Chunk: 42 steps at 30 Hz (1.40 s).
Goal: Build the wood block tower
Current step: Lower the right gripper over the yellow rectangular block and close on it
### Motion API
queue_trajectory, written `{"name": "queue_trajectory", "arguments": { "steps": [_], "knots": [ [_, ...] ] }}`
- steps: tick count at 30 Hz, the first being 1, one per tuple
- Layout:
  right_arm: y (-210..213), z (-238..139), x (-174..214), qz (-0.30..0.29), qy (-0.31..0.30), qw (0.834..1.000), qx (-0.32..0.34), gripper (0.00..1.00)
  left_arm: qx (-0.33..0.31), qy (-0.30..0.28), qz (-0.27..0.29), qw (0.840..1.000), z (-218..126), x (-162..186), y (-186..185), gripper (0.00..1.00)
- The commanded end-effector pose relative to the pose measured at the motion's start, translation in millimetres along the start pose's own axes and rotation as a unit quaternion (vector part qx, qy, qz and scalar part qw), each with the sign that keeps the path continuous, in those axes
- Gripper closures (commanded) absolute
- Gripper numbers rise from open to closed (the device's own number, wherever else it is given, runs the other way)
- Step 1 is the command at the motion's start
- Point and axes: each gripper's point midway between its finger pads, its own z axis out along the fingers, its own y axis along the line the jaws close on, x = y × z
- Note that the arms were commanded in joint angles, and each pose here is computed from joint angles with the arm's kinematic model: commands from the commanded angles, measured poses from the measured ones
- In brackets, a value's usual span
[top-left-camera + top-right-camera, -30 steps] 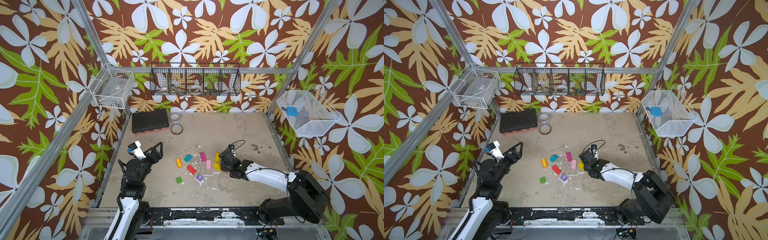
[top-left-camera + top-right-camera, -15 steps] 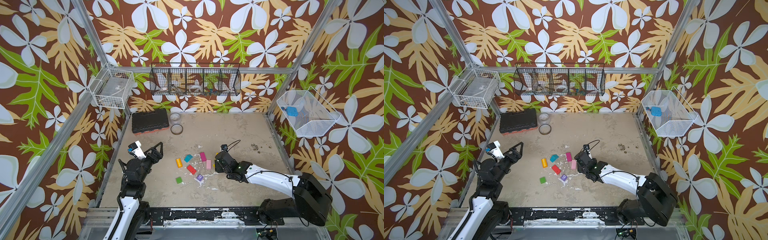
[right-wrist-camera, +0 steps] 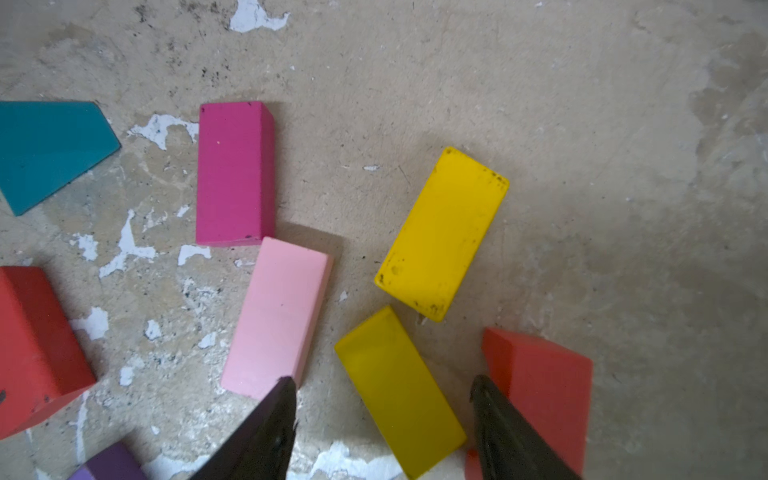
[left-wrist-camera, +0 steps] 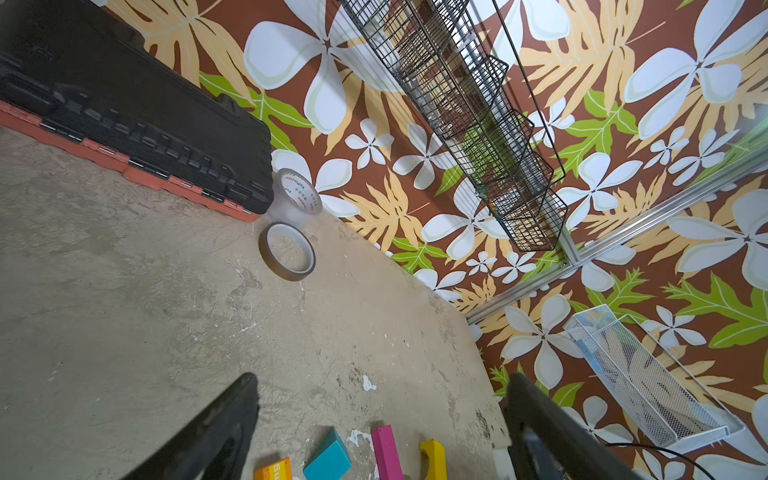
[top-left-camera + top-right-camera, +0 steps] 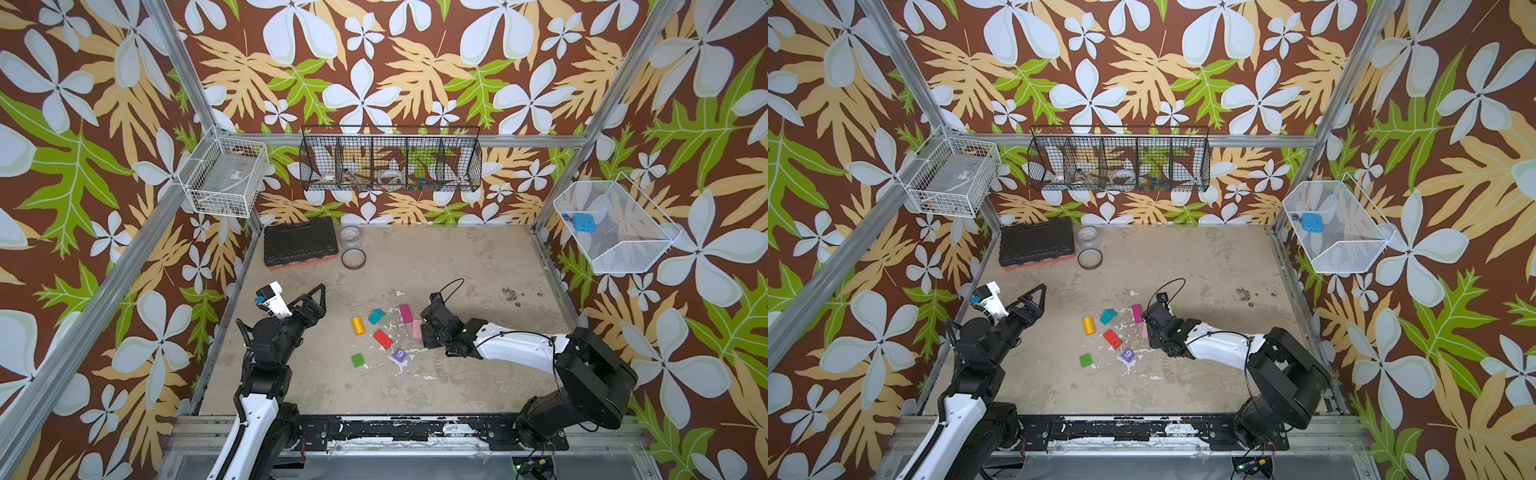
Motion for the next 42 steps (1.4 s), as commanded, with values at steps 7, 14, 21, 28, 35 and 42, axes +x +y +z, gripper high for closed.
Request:
{"name": "queue_trajectory", "arguments": {
  "steps": [7,14,21,28,35,42],
  "knots": [
    [-1.9,10.3,2.3,-0.004,0.01,1.0,0.017,0.33,0.012,-0.008,0.002,1.0,-0.1,-5.8,-7.6,0.07],
    [-1.9,10.5,3.3,0.0,0.011,1.0,0.011,0.41,0.013,-0.009,0.002,1.0,-0.3,-6.0,-8.2,0.07],
    [1.2,8.8,5.0,0.002,0.012,1.0,-0.005,0.42,0.013,-0.008,0.001,1.0,-0.2,-5.6,-8.0,0.07],
    [1.7,12.2,9.0,0.001,0.021,1.0,-0.008,0.42,0.013,-0.009,0.002,1.0,-0.4,-5.9,-7.8,0.07],
    [-1.0,17.1,10.7,-0.002,0.029,1.0,0.007,0.47,0.013,-0.008,0.001,1.0,-0.3,-5.8,-8.0,0.07],
    [-3.7,18.2,8.8,-0.003,0.03,0.999,0.02,0.6,0.011,-0.008,0.0,1.0,0.5,-5.6,-6.7,0.07]
  ]
}}
